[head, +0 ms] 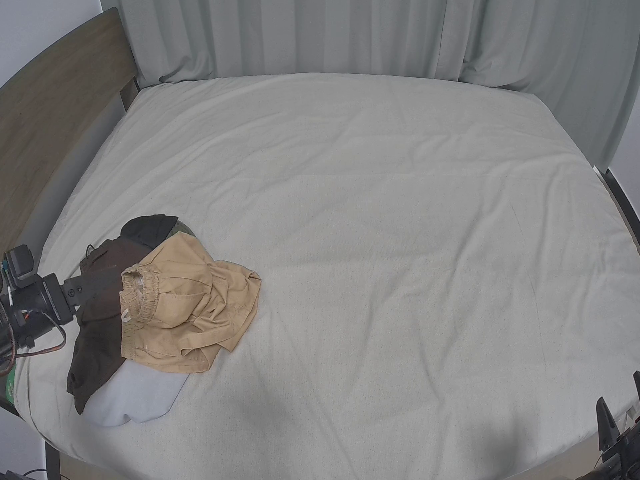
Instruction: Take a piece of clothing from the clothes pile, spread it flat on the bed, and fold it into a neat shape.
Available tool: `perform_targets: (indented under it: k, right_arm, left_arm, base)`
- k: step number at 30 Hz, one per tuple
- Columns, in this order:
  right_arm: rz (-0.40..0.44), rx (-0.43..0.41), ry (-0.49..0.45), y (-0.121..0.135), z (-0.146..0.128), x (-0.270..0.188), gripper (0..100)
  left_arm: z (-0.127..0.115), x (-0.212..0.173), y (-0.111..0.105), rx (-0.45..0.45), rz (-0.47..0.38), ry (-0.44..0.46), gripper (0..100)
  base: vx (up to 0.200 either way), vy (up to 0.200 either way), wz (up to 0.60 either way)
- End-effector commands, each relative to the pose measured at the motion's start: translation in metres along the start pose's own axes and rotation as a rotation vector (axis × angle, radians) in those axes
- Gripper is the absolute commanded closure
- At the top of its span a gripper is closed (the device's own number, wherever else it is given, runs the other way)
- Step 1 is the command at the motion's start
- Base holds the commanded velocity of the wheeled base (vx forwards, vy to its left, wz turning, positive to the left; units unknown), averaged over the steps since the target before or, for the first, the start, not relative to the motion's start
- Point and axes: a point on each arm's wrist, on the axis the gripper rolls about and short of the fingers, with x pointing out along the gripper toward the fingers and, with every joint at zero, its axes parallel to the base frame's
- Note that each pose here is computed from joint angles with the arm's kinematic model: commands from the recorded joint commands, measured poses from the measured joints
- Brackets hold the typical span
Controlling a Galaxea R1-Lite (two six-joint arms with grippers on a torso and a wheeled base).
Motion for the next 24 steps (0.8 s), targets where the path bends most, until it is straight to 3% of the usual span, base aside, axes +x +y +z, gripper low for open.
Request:
perform_targets:
  k: [1,20,24]
  right_arm:
    - [0.000,0.001,0.009,0.000,-0.005,0.001,0]
    - [0.000,0.001,0.009,0.000,-0.005,0.001,0]
    - [0.000,0.002,0.009,0.000,-0.005,0.001,0]
  left_arm:
    - [-0.006,0.014,0.014,-0.041,0.020,0.057,0]
    - [-0.016,0.060,0.049,-0.055,0.005,0.114,0]
    - [-0.024,0.076,0.064,-0.010,0.017,0.133,0]
  base:
    - [0.000,0.000,0.00]
    - [0.000,0.000,0.00]
    - [0.000,0.000,0.00]
